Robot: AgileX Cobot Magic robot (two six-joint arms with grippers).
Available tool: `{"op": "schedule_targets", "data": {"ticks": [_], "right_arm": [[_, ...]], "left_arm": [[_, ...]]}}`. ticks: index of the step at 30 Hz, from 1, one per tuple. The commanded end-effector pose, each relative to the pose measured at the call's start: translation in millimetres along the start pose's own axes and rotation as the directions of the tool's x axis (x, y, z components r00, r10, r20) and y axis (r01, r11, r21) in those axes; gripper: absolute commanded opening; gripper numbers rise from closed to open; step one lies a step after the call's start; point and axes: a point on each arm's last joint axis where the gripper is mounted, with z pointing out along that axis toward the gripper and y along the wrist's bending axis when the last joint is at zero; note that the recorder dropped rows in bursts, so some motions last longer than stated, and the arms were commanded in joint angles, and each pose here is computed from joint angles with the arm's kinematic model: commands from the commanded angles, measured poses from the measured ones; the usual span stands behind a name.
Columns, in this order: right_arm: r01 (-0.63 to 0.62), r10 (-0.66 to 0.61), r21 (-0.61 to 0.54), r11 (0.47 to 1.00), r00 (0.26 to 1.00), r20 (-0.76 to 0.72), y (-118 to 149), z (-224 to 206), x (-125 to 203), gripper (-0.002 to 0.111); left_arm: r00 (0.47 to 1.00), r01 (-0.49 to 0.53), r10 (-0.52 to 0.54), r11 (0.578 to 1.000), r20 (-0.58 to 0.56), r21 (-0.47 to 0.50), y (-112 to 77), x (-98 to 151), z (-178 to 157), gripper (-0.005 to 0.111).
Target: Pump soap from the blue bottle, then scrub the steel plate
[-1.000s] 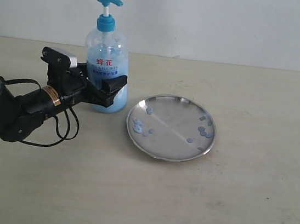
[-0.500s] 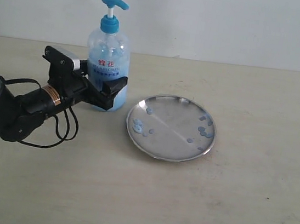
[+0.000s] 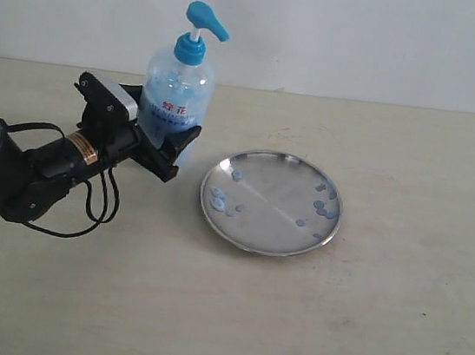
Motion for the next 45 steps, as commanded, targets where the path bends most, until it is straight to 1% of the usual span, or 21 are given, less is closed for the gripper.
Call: {"op": "schedule_targets", "data": {"ticks": [1,3,6,8,10,12,16,20,24,26,29,31,33,34,36,37,38,39,40,42,45], "right_arm": [[-0.349,0.356,-0.074,0.934,0.925,0.131,2,-1,-14,0.000],[-0.409,0.420,-0.097,0.907,0.893,0.160,2,-2,-17,0.000],[-0.438,0.453,-0.115,0.891,0.872,0.185,2,-3,-20,0.000],[-0.443,0.457,-0.116,0.889,0.870,0.184,2,-3,-20,0.000],[-0.449,0.464,-0.117,0.886,0.867,0.184,2,-3,-20,0.000],[-0.455,0.468,-0.112,0.884,0.867,0.170,2,-2,-18,0.000],[-0.459,0.466,-0.083,0.885,0.877,0.122,2,2,-15,0.000],[-0.403,0.404,-0.025,0.915,0.912,0.074,1,15,-19,0.000],[-0.279,0.279,0.001,0.960,0.959,0.050,5,43,-50,0.000],[-0.204,0.205,-0.024,0.979,0.978,0.034,10,63,-66,0.000],[-0.071,0.069,-0.173,0.982,0.997,-0.018,34,107,-82,0.000],[0.050,-0.074,-0.333,0.941,0.995,-0.060,63,140,-84,0.000],[0.152,-0.209,-0.449,0.880,0.975,-0.080,92,172,-83,0.000],[0.162,-0.235,-0.476,0.865,0.967,-0.098,103,187,-80,0.000],[0.193,-0.273,-0.520,0.832,0.959,-0.081,129,215,-85,0.000],[0.221,-0.287,-0.536,0.815,0.957,-0.042,140,225,-93,0.000],[0.267,-0.301,-0.553,0.790,0.953,0.030,160,246,-108,0.000],[0.274,-0.295,-0.551,0.788,0.954,0.053,166,254,-116,0.000],[0.269,-0.258,-0.549,0.792,0.961,0.099,177,266,-135,0.000],[0.228,-0.196,-0.550,0.804,0.974,0.117,184,278,-150,0.000],[0.195,-0.179,-0.548,0.813,0.980,0.082,190,295,-143,0.000]], "left_arm": [[0.998,-0.058,0.059,0.998,0.008,-0.022,5.2,-9,2,0.004],[0.998,-0.055,0.055,0.998,0.009,-0.020,5.0,-9,2,0.004],[0.998,-0.063,0.063,0.998,0.014,0.002,3.0,-9,2,0.004],[0.997,-0.071,0.071,0.997,0.018,0.023,1.1,-9,2,0.004],[0.999,-0.050,0.049,0.998,0.018,0.035,0.0,-9,2,0.004],[1.000,-0.028,0.027,0.999,0.006,0.037,-0.2,-8,2,0.004],[1.000,-0.026,0.026,0.999,0.001,0.033,0.2,-8,2,0.004],[1.000,-0.013,0.013,0.999,0.000,0.034,-0.1,-8,2,0.004],[1.000,0.014,-0.014,0.999,0.000,0.040,-0.6,-8,2,0.004],[1.000,0.014,-0.014,0.999,0.000,0.040,-0.6,-8,2,0.004],[0.999,0.043,-0.043,0.998,0.000,0.043,-2.0,-9,2,0.004],[0.999,0.049,-0.049,0.998,-0.006,0.050,-4.5,-9,3,0.004],[0.999,0.049,-0.049,0.997,-0.005,0.060,-8.3,-10,4,0.004],[0.999,0.049,-0.049,0.997,-0.009,0.062,-9.1,-10,4,0.004],[0.999,0.050,-0.050,0.996,-0.011,0.074,-13.5,-10,5,0.004],[0.999,0.050,-0.049,0.996,-0.018,0.079,-15.2,-10,6,0.004],[0.998,0.050,-0.048,0.995,-0.028,0.085,-18.1,-10,6,0.004],[0.998,0.050,-0.047,0.995,-0.035,0.088,-18.9,-10,7,0.004],[0.998,0.051,-0.048,0.995,-0.041,0.087,-18.8,-9,7,0.004],[0.998,0.057,-0.054,0.996,-0.043,0.072,-17.5,-9,7,0.004],[0.998,0.058,-0.055,0.996,-0.043,0.070,-17.3,-9,7,0.004]]}}
